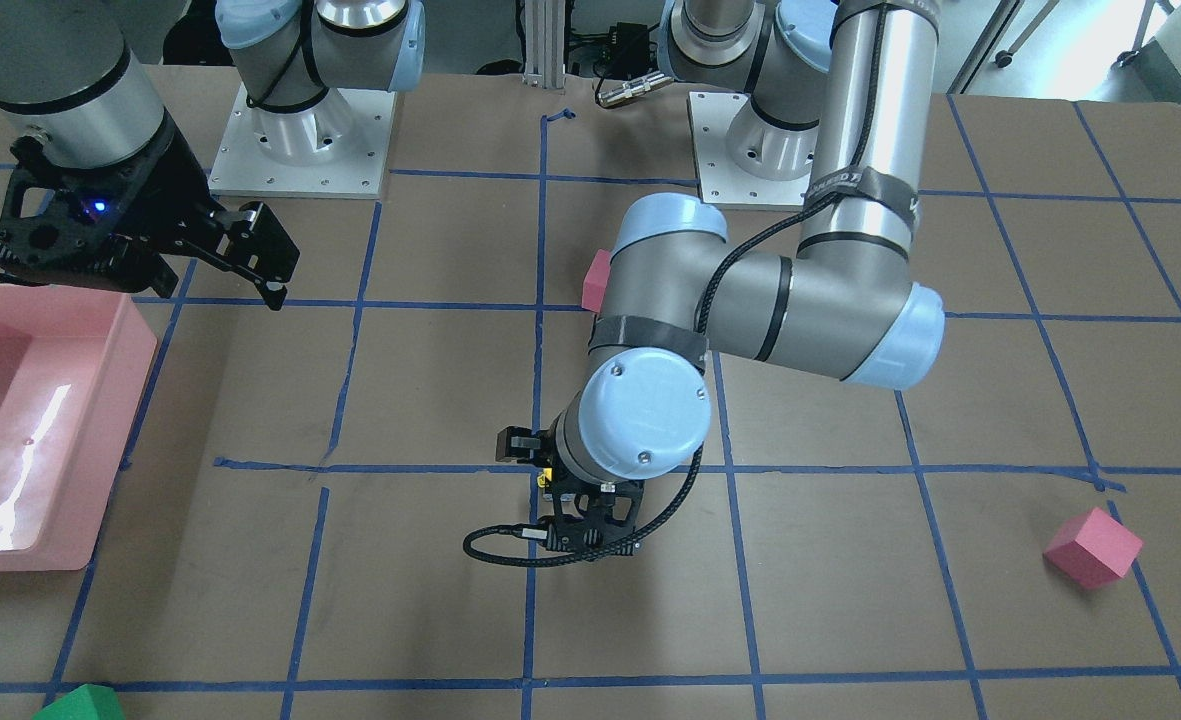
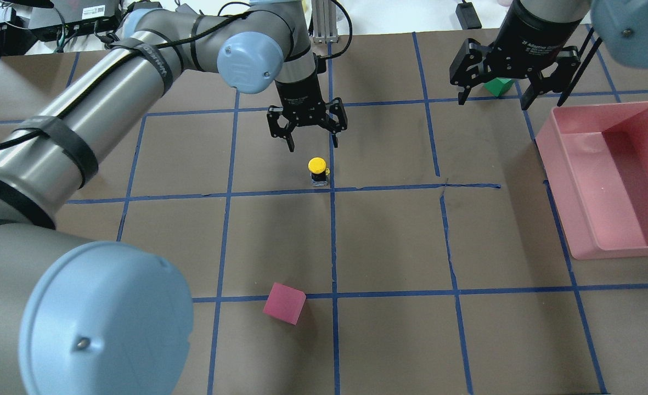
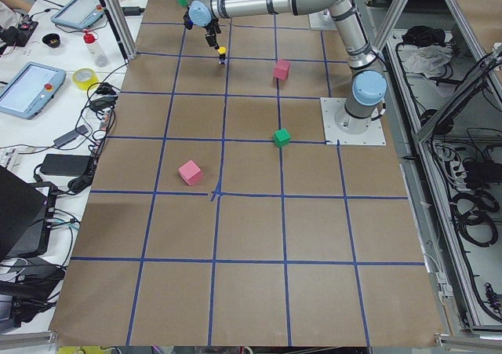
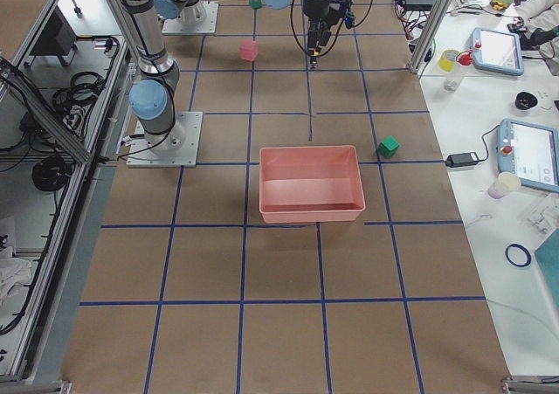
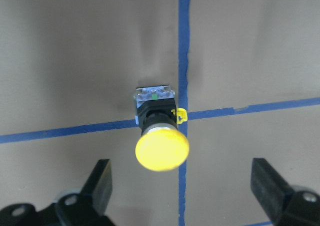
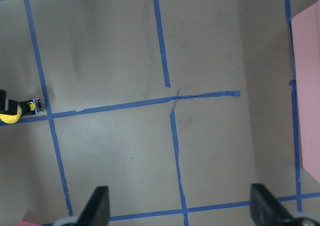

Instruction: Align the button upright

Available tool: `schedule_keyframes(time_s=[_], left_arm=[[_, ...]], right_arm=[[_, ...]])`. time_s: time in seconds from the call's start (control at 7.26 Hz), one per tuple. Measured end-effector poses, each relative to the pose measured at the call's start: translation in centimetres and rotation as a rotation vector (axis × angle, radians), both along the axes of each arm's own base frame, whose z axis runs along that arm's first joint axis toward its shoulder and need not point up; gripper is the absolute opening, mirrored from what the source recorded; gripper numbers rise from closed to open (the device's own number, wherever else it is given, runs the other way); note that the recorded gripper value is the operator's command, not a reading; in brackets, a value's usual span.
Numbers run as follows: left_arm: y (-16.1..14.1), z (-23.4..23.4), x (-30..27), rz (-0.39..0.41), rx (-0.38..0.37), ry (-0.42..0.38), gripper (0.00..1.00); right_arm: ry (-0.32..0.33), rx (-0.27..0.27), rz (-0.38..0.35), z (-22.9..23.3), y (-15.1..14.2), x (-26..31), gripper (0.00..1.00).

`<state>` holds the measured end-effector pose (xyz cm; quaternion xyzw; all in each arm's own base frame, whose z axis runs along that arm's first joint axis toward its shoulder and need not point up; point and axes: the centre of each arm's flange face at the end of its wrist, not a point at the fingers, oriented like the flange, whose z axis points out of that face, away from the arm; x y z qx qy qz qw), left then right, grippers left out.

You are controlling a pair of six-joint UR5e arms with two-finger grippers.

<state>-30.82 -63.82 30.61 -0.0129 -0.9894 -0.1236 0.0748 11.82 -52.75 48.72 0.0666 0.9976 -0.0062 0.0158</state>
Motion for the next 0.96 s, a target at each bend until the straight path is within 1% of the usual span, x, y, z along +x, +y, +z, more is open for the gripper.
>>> schedule_keyframes(time_s=[0.14,0.28,0.41,0.55,0.69,0.83,0.96], left_arm=[[1.0,3.9,1.5,0.013,-0.05,0.011,1.0],[3.0,7.8,2.5,0.009,-0.104,0.019,1.0],[5.3,11.2,3.3,-0.012,-0.17,0.027,1.0],[7.7,13.0,4.1,-0.034,-0.258,0.027,1.0],[10.1,12.8,5.1,-0.044,-0.357,0.01,1.0],[12.2,11.5,6.3,-0.041,-0.455,-0.014,1.0],[13.2,11.3,7.9,-0.021,-0.501,-0.031,1.0]], right_arm=[[0.0,-0.001,0.0,0.1,0.0,0.0,1.0],[0.001,-0.004,-0.001,0.3,0.1,0.0,1.0],[0.005,-0.006,0.0,0.4,0.1,0.0,1.0],[0.011,-0.005,0.001,0.4,0.1,0.0,1.0],[0.013,-0.004,0.002,0.3,0.1,0.0,1.0],[0.012,-0.003,0.002,0.3,0.1,0.0,1.0],[0.008,-0.003,0.003,0.2,0.1,0.1,1.0]])
